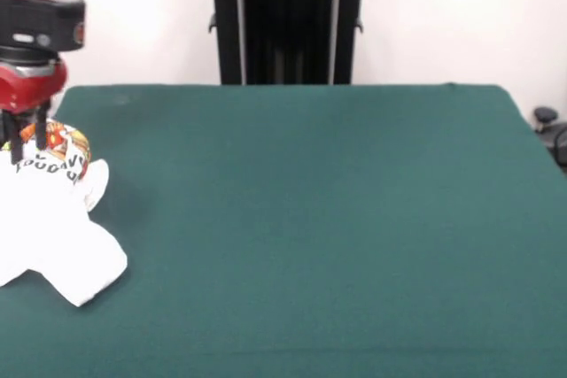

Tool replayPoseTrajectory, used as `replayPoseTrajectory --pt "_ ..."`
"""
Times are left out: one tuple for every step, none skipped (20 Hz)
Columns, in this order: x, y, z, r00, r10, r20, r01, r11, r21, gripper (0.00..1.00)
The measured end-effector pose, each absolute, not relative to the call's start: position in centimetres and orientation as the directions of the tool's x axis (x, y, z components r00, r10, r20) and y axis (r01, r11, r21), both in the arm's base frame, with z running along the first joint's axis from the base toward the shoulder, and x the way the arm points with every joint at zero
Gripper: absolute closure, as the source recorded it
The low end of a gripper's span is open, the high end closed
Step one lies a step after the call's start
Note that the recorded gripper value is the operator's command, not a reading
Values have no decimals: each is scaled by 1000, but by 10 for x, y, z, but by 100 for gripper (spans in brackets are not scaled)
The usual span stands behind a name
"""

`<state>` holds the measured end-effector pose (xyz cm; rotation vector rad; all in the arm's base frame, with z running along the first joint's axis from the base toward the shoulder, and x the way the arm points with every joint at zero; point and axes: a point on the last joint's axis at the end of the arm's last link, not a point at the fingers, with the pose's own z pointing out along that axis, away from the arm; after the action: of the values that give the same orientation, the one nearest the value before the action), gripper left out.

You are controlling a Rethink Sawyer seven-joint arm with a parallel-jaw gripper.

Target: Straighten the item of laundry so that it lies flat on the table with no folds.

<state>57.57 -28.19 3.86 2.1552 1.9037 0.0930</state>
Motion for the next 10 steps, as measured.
replayPoseTrajectory --pt "585 -268 39 116 986 -117 966 -85 245 0" --pt "588 -263 39 108 988 -113 966 -77 248 0" --pt "590 -260 39 104 988 -112 966 -73 250 0" --pt "595 -250 40 88 990 -108 966 -59 253 0" --pt "598 -244 40 77 991 -107 966 -48 254 0" --pt "600 -241 40 73 992 -107 966 -44 254 0" --pt "601 -238 40 69 992 -106 966 -40 255 0" --pt "605 -231 40 60 993 -102 966 -32 258 0" --pt "607 -228 41 57 993 -99 965 -29 260 0" --pt "609 -225 41 54 994 -96 965 -27 261 0"
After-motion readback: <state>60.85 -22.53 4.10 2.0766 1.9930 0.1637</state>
